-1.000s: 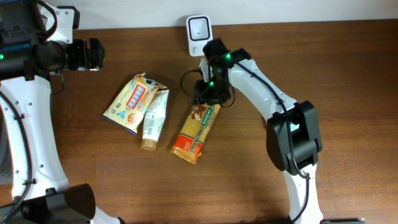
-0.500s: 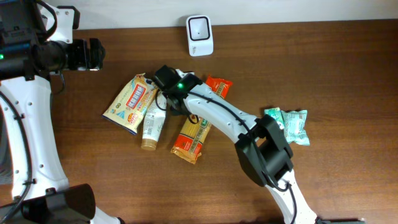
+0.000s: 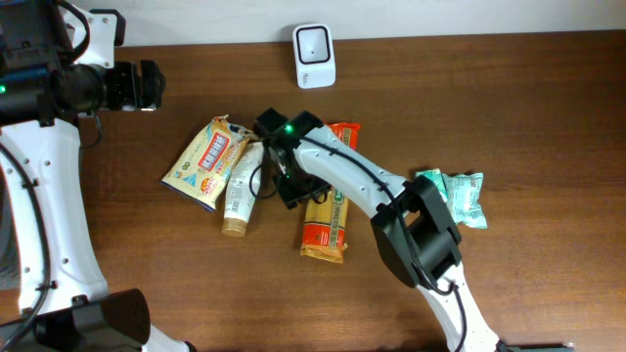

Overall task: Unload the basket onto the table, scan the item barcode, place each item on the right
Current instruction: 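Reach the right gripper to the spaghetti package and grasp it, then lift the spaghetti package and hold it in front of the scanner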

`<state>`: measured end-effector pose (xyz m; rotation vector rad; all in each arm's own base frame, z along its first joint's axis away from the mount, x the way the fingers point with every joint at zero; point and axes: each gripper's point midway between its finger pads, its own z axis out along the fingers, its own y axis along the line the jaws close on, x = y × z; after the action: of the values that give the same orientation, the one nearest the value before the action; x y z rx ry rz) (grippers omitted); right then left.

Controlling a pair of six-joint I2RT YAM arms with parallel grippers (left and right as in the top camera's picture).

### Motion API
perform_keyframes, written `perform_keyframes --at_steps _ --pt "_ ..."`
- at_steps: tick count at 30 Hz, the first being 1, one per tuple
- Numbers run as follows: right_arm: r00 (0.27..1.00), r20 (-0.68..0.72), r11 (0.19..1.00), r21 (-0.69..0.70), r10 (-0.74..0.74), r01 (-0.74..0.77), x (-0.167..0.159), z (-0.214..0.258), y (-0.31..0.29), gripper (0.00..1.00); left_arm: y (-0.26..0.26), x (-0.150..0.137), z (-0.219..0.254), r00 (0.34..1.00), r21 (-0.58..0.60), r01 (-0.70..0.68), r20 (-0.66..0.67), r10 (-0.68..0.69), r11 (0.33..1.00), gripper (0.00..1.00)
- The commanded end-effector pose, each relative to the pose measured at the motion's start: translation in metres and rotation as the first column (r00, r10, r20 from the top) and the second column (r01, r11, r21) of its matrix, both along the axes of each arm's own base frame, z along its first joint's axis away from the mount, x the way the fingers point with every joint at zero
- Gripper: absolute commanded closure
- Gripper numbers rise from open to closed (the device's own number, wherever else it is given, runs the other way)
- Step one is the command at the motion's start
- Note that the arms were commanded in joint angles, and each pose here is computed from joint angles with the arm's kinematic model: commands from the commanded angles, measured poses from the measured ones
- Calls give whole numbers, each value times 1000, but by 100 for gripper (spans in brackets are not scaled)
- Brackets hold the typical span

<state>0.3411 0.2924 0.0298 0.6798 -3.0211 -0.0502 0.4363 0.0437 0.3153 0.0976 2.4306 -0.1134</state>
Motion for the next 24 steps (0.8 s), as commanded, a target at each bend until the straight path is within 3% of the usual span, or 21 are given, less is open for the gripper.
perform_keyframes --at_steps 1,3,5,7,8,11,15,19,20,24 --pt "998 65 995 -99 2 4 18 20 -33 49 0 -1 5 1000 8 13 15 -14 1000 1" --pt "997 67 987 -153 -27 37 24 18 -55 51 0 -1 5 1000 7 13 15 -13 1000 1" --pt "983 115 982 -107 -145 157 34 18 -46 54 0 -1 5 1000 7 13 15 -13 1000 1" --pt "953 169 965 -35 -251 260 40 18 -22 51 0 -1 5 1000 7 13 15 -13 1000 1" --pt "930 229 955 -6 -287 296 45 20 -8 45 0 -1 5 1000 7 13 15 -13 1000 1" --pt "875 413 939 -112 -253 325 48 17 -5 33 0 -1 5 1000 7 13 15 -14 1000 1" --pt "841 495 883 -266 -218 386 45 -4 -28 32 0 -1 5 1000 7 13 15 -14 1000 1" --pt "851 468 877 -274 -236 394 41 -18 -28 31 0 -1 5 1000 8 13 15 -14 1000 1" --pt "863 447 875 -290 -234 387 37 -26 -28 34 0 -1 5 1000 8 13 15 -14 1000 1" --pt "888 397 836 -383 -234 392 29 -28 -57 60 0 -1 5 1000 7 14 15 -14 1000 1"
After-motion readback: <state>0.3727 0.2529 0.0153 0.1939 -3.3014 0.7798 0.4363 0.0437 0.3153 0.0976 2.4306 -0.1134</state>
